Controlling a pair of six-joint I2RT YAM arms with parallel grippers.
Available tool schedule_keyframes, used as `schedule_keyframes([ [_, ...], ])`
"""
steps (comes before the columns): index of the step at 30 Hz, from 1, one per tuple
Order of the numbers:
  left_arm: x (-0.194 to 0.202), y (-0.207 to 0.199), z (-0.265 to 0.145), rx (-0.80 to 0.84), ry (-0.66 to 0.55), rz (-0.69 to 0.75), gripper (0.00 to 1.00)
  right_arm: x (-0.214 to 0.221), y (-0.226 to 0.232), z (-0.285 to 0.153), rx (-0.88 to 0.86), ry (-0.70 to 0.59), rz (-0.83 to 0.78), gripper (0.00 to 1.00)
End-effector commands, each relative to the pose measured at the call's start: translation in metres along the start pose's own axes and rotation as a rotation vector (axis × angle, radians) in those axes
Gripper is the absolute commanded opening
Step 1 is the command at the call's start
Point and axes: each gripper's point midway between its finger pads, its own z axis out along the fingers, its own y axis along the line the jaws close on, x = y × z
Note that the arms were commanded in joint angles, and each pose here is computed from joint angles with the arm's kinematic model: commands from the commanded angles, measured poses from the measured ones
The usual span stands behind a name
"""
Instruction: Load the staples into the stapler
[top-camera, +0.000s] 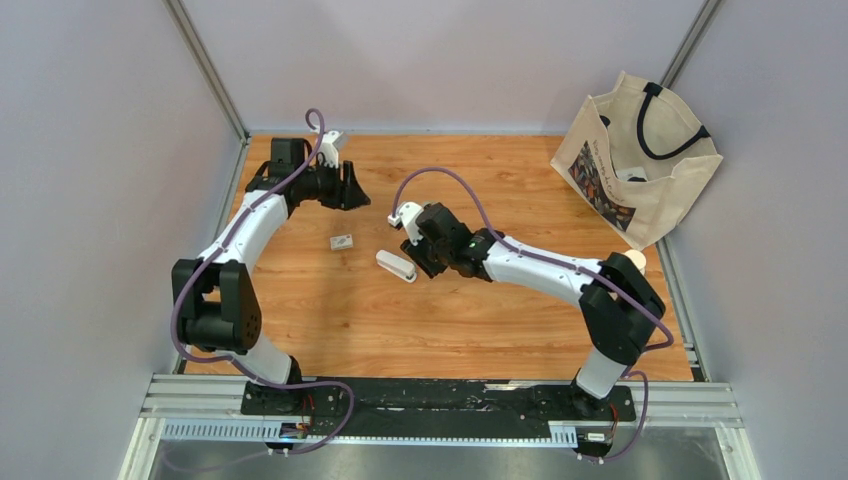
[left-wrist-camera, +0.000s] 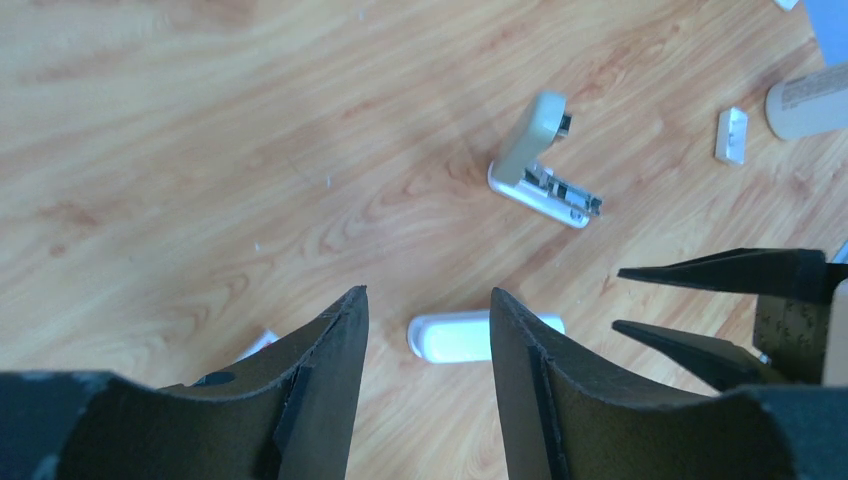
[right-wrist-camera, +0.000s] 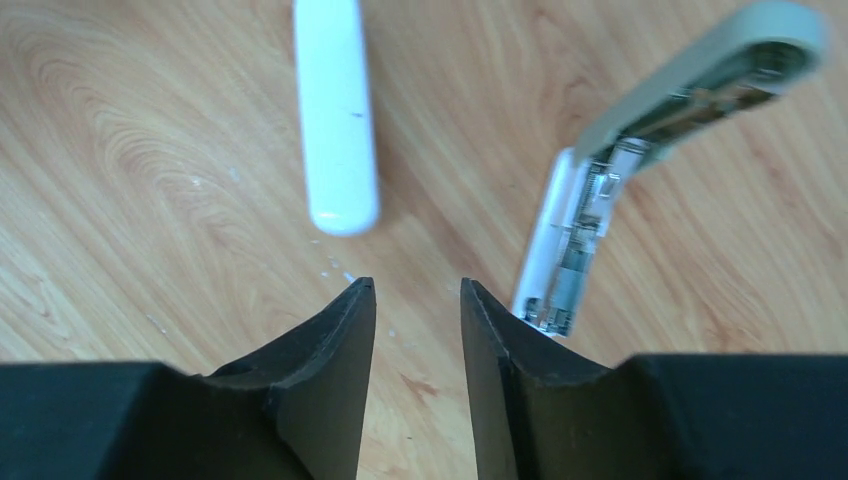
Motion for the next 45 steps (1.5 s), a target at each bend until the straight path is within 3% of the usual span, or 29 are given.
schedule_keyframes([
  [1, -0.037, -0.014, 0.005, 0.035, -0.047, 0.06, 0.58, -0.011, -0.036, -0.019, 0.053, -0.071, 0.005, 0.43],
  [5, -0.064, -0.027, 0.026, 0.064, -0.057, 0.099, 0.65, 0.004, -0.065, -0.009, 0.09, -0.048, 0.064, 0.46],
  [14, -0.098, -0.057, 0.093, 0.155, -0.029, 0.117, 0.66, 0.031, -0.087, 0.015, 0.123, 0.014, 0.099, 0.46],
  [25, -0.074, -0.06, 0.137, 0.173, 0.034, 0.08, 0.66, 0.041, -0.076, 0.021, 0.056, 0.036, 0.117, 0.41],
  [45, -0.04, -0.062, 0.155, 0.191, 0.097, 0.052, 0.66, 0.059, -0.08, 0.033, 0.06, 0.096, 0.133, 0.34],
])
